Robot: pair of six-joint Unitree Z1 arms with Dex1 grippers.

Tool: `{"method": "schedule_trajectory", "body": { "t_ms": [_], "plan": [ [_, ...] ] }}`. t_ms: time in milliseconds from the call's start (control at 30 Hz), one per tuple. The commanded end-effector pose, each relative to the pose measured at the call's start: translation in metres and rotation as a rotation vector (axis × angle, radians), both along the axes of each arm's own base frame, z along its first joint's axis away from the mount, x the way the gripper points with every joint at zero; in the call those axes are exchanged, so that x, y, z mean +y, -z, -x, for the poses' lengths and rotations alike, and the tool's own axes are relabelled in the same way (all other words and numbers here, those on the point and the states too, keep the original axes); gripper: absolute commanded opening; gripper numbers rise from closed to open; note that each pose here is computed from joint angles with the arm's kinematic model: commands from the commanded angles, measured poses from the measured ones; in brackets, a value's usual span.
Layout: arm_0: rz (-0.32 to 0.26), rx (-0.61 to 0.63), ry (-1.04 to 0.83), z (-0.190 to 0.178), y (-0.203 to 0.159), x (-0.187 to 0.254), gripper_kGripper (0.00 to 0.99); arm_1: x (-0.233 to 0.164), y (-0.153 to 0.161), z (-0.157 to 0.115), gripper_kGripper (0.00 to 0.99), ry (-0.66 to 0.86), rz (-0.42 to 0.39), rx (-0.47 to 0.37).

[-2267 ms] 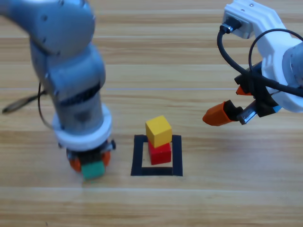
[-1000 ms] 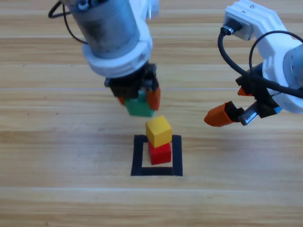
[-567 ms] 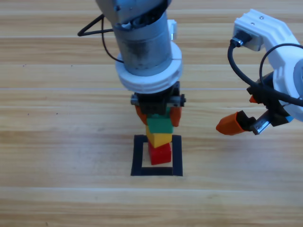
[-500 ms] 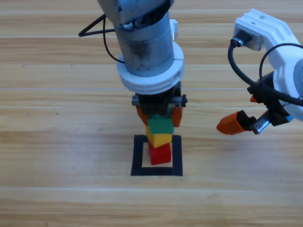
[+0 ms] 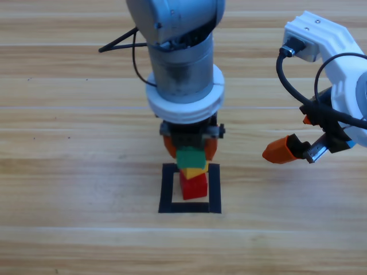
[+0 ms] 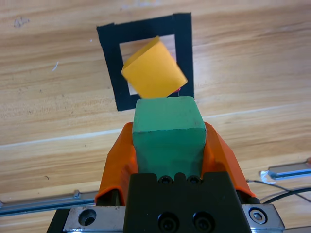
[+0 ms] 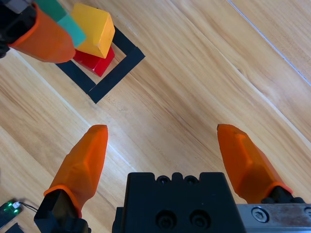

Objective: Stack the blocks in the rectangular block: red at the bottom, yellow in the middle, green on top

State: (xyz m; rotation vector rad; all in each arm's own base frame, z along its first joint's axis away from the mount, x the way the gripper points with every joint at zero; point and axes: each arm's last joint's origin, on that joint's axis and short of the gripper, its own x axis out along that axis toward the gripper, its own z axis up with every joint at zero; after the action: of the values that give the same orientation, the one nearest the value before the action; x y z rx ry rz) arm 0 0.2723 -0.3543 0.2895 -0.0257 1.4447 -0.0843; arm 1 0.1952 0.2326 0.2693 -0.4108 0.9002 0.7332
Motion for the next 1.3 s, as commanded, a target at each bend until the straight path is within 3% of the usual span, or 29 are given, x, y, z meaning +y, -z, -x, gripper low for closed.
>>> {"method": "schedule_trajectory", "body": {
  "t_ms": [33,800,1100,1300],
  "plan": [
    [-0.048,0.01,0.007,-0.005,0.021,-0.013,0.0,-0.016,-0.002,0.003,0.988,0.03,0.011,0.0],
    [-0.07,0.006,-0.02,-0.02,0.027,-0.008,0.0,-0.028,-0.011,0.014,0.988,-0.007,-0.013,0.008],
    [-0.071,0.003,-0.028,-0.026,0.027,-0.004,0.0,-0.038,-0.031,0.033,0.988,-0.127,-0.132,0.054],
    [-0.079,0.006,-0.028,-0.027,0.03,-0.003,0.0,-0.038,-0.032,0.034,0.988,-0.131,-0.139,0.055]
  ]
}}
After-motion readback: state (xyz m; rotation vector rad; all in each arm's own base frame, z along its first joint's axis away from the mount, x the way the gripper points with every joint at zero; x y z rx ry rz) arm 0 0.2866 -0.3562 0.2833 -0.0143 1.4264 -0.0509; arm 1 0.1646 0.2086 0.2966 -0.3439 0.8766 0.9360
